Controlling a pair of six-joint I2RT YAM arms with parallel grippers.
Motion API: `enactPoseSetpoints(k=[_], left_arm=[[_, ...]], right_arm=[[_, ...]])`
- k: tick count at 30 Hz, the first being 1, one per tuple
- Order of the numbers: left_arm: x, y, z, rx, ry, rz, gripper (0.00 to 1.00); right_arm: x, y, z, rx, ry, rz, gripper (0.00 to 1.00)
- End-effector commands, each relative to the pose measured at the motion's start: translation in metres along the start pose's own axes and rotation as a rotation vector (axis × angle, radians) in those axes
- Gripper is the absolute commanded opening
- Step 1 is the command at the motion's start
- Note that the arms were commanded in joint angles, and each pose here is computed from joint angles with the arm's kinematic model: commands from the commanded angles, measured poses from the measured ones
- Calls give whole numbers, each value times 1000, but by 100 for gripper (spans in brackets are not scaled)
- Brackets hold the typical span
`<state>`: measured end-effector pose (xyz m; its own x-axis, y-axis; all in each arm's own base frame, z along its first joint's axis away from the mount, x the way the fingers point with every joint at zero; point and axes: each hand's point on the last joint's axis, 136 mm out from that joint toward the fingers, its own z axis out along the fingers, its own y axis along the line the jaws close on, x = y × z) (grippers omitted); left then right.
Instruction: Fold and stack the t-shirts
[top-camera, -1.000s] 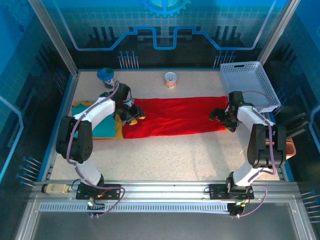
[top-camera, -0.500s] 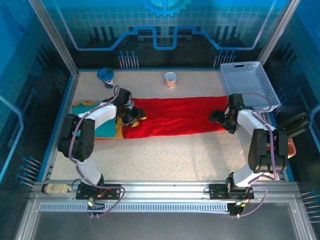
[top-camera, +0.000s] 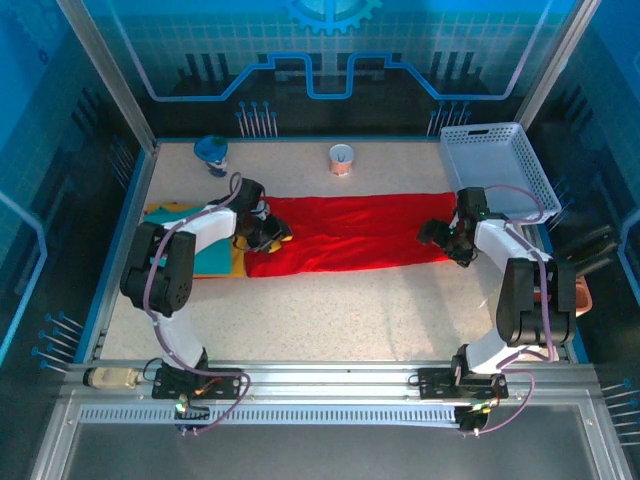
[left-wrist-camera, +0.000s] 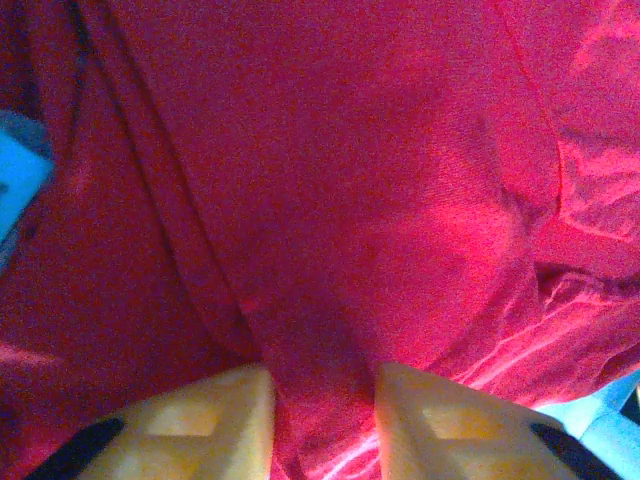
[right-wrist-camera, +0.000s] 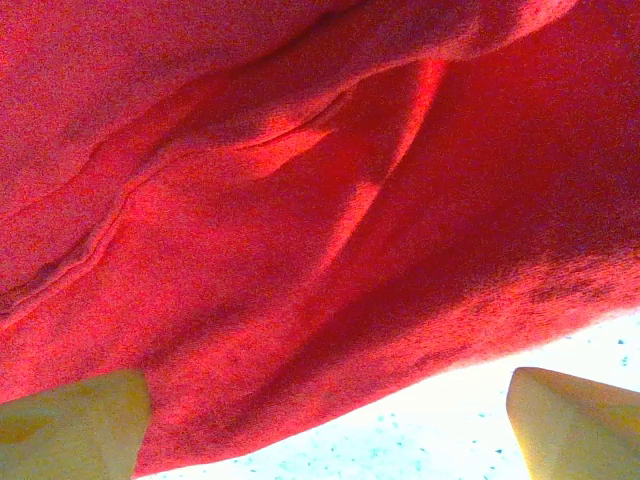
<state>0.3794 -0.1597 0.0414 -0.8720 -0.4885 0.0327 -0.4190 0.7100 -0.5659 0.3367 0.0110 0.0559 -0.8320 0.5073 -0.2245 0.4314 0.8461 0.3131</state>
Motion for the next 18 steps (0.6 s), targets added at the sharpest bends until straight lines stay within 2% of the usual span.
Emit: enactPoseSetpoints(k=[1,6,10,18], left_arm=[[-6,-11,-1,17,1,13,16],[-15,-17,-11,-60,-18,95,0],[-24,-31,-15,-129,-21,193,0],[-41,-62,0,-233,-6,346,2]], right_arm=[[-3,-6,-7,11,-20,11,92],[-5,-10,-7,17,-18,25,91],[-6,-10,-6,12,-15,27,91],[-9,-9,-4,15,-7,21,91]])
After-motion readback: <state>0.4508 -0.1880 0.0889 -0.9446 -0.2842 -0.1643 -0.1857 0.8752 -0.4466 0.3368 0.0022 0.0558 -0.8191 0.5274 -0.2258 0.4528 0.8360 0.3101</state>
